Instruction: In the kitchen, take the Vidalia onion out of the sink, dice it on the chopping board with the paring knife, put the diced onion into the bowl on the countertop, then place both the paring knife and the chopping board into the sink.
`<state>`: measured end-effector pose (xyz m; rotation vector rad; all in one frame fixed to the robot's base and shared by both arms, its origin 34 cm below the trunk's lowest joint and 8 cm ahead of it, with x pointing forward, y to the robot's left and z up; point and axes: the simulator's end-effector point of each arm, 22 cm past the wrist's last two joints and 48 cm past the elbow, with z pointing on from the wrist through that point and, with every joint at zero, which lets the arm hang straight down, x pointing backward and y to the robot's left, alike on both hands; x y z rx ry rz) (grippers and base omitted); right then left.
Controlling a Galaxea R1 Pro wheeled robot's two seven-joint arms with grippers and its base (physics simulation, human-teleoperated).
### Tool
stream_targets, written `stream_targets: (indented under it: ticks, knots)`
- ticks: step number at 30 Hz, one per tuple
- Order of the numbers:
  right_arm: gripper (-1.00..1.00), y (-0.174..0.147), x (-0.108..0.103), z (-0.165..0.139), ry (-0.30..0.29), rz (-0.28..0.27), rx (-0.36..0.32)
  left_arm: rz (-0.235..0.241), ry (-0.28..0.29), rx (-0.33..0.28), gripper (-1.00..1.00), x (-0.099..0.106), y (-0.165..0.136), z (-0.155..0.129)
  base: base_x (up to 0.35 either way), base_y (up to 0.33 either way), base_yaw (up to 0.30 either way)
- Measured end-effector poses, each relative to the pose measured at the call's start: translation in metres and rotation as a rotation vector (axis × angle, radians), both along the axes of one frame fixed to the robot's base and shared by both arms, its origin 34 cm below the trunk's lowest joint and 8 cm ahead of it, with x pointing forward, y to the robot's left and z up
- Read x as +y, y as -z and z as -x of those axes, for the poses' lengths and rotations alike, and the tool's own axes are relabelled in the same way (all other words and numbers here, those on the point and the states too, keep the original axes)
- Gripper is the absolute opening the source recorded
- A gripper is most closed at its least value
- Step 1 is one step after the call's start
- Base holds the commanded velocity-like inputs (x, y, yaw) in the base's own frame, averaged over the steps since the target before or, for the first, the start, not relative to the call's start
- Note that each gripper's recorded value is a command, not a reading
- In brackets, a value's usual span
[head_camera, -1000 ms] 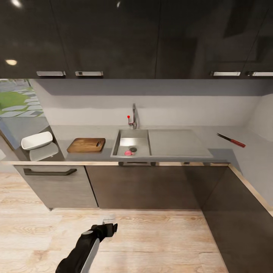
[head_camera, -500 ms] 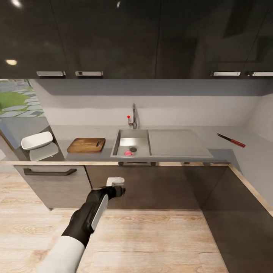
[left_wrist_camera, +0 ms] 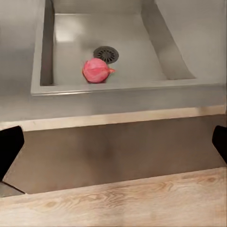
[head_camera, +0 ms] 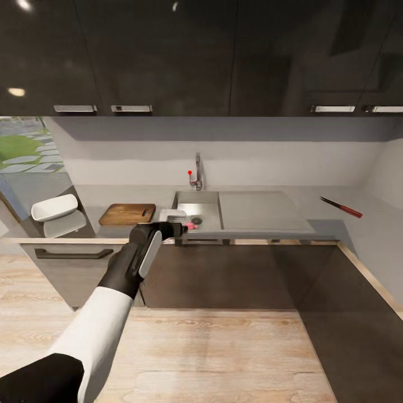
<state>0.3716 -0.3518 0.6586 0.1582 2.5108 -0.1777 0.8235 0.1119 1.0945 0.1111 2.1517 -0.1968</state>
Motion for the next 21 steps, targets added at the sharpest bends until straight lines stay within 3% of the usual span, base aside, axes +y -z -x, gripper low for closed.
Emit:
stream_targets:
  ticks: [4, 11, 13, 16, 21]
  knots:
    - [1.00, -0.005, 0.012, -0.005, -0.010, -0.007, -0.058, -0.042, -0.022, -0.014, 1.00, 0.006, -0.035, -0.034, 0.000, 0.000, 0.000]
    - [1.00, -0.033, 0.033, -0.002, -0.033, -0.001, -0.271, -0.090, -0.034, 0.042, 1.00, 0.012, -0.051, -0.063, 0.000, 0.000, 0.000]
    - [1.00, -0.037, 0.038, 0.003, -0.034, -0.002, -0.298, -0.095, -0.036, 0.041, 1.00, 0.013, -0.059, -0.068, 0.000, 0.000, 0.000]
    - [1.00, -0.036, 0.045, 0.030, -0.035, -0.008, -0.291, -0.099, -0.039, 0.016, 1.00, 0.014, -0.082, -0.077, 0.000, 0.000, 0.000]
    - [1.00, -0.038, 0.058, 0.092, -0.048, -0.022, -0.269, -0.102, -0.041, 0.009, 1.00, 0.015, -0.092, -0.081, 0.000, 0.000, 0.000]
